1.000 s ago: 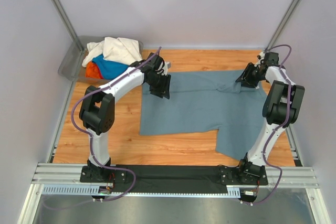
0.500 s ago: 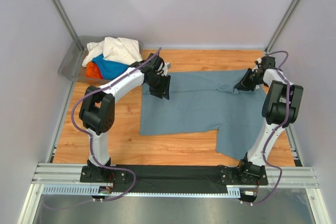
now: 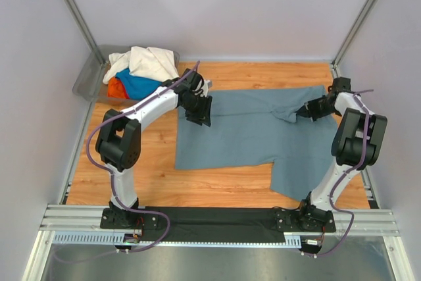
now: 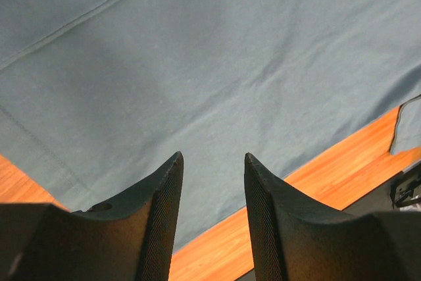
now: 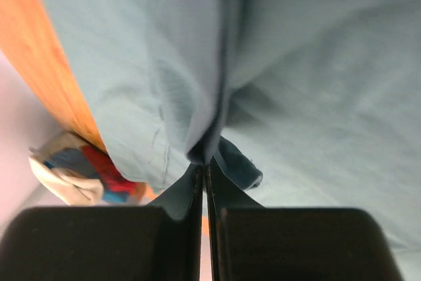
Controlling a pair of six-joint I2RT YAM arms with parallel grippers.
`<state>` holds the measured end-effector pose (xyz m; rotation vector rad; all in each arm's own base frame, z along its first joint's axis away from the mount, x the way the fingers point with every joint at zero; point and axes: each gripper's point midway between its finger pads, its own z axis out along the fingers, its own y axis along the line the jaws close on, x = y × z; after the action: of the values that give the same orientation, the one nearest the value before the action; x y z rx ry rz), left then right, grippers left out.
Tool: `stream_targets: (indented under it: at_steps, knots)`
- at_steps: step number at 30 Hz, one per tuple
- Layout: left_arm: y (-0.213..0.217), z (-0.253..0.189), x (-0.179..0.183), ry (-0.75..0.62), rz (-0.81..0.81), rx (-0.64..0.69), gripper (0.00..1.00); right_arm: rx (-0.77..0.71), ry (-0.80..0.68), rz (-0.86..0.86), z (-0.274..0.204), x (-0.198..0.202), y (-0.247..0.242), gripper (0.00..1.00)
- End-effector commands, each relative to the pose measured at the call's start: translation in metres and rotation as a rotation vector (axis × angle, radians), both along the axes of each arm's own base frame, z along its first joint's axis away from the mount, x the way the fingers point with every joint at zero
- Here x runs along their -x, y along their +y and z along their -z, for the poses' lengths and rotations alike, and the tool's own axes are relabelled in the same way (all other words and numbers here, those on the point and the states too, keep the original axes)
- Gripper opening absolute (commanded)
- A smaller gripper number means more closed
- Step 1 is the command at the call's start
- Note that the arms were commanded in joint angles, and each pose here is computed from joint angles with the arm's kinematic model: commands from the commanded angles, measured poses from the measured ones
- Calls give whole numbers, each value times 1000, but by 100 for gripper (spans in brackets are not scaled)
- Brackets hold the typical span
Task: Fold and stack the t-shirts
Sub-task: Fold the tshirt
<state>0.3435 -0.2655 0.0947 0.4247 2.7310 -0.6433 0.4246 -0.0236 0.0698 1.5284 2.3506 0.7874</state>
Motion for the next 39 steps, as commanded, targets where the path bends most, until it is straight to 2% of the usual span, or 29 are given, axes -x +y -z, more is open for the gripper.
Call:
stream_targets:
  at_steps: [1,8,10,11,12,14,15,16,18,20,21,23,27,30,34,36,39]
  knots:
    - [-1,-25,-4,-69,14,59,49,-132,150,221,2,17,9,0]
    - [3,-22,-3,-63,12,64,49,-165,261,352,4,50,19,1]
    - [3,-21,-3,-59,12,67,49,-169,267,387,0,60,21,12]
    - [3,-21,-4,-62,13,69,49,-155,261,398,-1,63,19,24]
    - [2,-21,-3,-57,19,77,49,-148,252,401,-2,66,19,30]
    - [-1,-21,-5,-55,32,88,49,-78,205,343,-12,70,12,43]
    - [-11,-24,-3,-52,62,134,49,86,159,246,-20,74,-8,65]
    - [-12,-25,-5,-61,62,138,49,88,156,246,-27,72,-9,66]
    - [-23,-28,-1,-67,90,160,48,249,113,128,-32,74,-27,73]
    - [-31,-31,0,-79,109,182,46,372,30,79,-49,58,-46,71]
    - [-38,-34,4,-75,124,196,46,466,-17,-2,-53,52,-58,63]
    - [-45,-34,5,-76,135,213,46,558,-75,-39,-63,30,-75,57]
    - [-58,-37,6,-50,164,249,45,687,3,-130,-53,26,-101,46]
    - [-68,-43,7,-47,175,281,45,665,15,-195,-40,23,-101,50]
    - [-74,-40,13,-25,179,301,45,651,49,-250,-18,28,-108,64]
    - [-72,-37,16,-17,179,297,45,563,5,-257,-10,27,-103,66]
    - [-73,-36,22,-10,188,299,45,507,-38,-274,1,24,-99,64]
